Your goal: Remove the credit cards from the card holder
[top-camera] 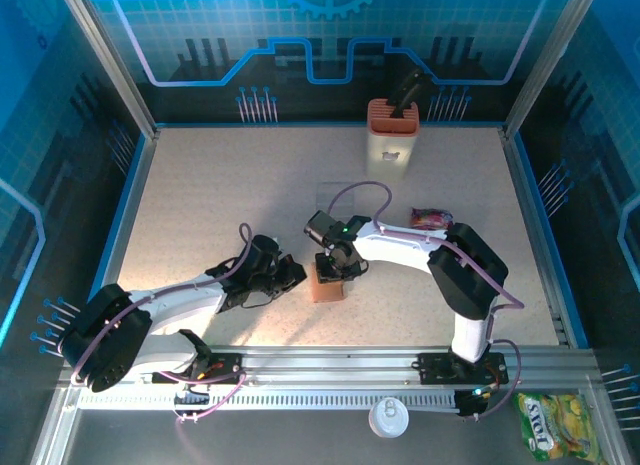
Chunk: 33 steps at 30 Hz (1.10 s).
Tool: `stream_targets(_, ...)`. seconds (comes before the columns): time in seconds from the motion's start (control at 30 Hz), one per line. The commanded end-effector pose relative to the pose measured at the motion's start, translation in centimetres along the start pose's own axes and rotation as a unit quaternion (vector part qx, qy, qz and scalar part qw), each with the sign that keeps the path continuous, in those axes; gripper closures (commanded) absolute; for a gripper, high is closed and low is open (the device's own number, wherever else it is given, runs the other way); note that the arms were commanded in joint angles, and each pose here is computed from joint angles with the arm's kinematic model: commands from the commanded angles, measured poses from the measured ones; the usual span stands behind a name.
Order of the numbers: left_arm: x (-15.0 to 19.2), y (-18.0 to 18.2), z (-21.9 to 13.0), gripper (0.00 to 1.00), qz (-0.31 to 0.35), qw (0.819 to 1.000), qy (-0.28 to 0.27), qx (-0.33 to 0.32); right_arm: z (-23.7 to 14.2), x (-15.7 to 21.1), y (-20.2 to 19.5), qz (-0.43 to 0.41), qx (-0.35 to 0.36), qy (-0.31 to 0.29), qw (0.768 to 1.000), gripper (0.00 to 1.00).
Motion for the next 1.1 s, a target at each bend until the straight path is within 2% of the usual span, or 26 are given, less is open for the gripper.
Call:
stream_targets(0.0, 0.2, -0.6, 0.0, 1.0, 0.002, 1.0, 0.004, 0.018, 1.2, 0.9, -0.5, -0.011, 0.029, 0.023, 0.999, 0.65)
stream_targets(0.4, 0.8, -1.5, 1.3, 1.0, 0.009, 0.999, 0.032, 0.025, 1.9, 1.8, -0.5, -0.019, 0.036, 0.032, 0.999, 0.73)
stream_targets(0.7, 1.7, -1.9, 2.2, 1.0, 0.019, 0.998, 0.056, 0.02, 2.3, 2.0, -0.1, -0.008, 0.001, 0.033, 0.999, 0.8)
stream_targets(1.07, 1.6, -0.9, 3.0, 1.0, 0.014, 0.998, 0.056, -0.015, 2.2, 2.1, -0.4, 0.012, -0.028, 0.027, 0.999, 0.85)
Point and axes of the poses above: each hand's point on the last joint's axis, 136 mm out from that joint toward the fingers, its own z axis out along the fingers, its own y axis along the line the jaws close on, x = y × z, the point moved 3 cm from there along -z, back along the fingers, and after that the axes turned 9 degrees about -z, right-handed, at the moved point
